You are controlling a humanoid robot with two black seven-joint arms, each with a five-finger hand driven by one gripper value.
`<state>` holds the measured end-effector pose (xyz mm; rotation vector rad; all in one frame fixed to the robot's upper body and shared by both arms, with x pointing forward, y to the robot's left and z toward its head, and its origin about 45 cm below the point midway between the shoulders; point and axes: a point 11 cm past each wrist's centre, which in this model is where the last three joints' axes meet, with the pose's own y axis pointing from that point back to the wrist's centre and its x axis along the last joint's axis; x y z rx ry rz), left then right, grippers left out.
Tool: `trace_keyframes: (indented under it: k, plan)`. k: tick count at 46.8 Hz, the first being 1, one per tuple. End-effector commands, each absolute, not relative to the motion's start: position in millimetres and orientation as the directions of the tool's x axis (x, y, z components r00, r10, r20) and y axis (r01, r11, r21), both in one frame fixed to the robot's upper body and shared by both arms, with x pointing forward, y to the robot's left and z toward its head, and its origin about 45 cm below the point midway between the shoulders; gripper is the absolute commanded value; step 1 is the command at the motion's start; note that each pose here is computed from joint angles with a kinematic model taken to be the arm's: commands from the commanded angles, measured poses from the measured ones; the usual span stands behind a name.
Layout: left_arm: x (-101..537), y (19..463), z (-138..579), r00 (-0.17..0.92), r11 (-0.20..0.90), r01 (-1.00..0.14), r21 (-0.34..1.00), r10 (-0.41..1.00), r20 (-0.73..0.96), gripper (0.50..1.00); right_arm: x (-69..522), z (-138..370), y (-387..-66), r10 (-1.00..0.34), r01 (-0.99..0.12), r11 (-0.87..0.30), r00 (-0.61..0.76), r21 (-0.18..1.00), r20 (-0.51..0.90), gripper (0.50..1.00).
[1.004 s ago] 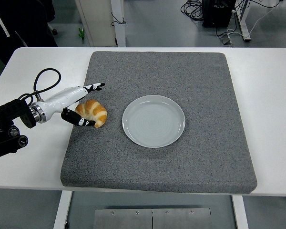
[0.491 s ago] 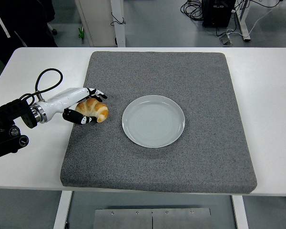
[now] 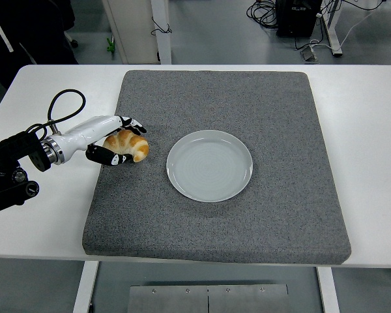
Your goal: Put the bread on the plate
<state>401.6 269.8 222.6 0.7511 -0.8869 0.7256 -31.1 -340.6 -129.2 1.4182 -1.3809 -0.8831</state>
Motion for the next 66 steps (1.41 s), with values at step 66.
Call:
trace_keyframes:
  k: [66]
  plan:
    - [451.4,220.5,379.7,0.265,0.64,-0.765,0.07,0.214,0.94,0.649,-31.1,-129.2,-340.6,-0.988,-0.314,0.072,0.107,0.947,0.111,1.0]
